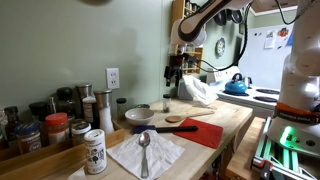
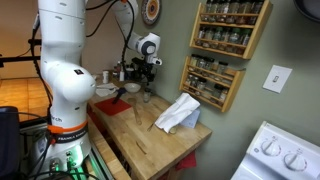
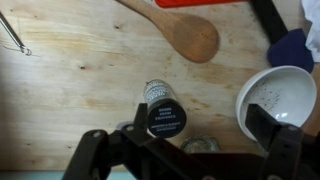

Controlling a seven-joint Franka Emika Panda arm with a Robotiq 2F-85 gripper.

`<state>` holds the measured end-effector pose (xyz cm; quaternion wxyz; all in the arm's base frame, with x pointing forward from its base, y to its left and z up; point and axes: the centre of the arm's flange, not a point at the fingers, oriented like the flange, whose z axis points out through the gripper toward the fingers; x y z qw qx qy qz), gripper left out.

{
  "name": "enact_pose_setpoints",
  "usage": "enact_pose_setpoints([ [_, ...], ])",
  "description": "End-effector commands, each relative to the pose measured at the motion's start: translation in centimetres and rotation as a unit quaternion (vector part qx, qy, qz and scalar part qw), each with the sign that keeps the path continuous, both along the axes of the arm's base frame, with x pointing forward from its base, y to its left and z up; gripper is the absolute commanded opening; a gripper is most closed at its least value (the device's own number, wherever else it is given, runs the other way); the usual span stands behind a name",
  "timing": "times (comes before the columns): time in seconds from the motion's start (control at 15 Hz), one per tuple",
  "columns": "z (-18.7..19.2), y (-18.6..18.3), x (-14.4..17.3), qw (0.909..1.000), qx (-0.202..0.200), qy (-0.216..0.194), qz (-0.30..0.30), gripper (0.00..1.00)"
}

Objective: Pick up one glass jar from the right side of the counter and put it on the bottom shelf

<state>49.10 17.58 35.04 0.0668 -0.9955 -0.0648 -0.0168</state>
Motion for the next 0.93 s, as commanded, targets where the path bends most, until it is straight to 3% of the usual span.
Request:
enact_pose_setpoints([
  [0.0,-3.7,1.1,0.2,0.9997,0.001,-0.021,-0.012,1.00],
  [0.6,-8.1,0.7,1.2,0.9980,-0.035,-0.031,-0.043,1.00],
  [0.87,-8.9,0.7,2.0,0.9960,-0.025,-0.051,-0.069,1.00],
])
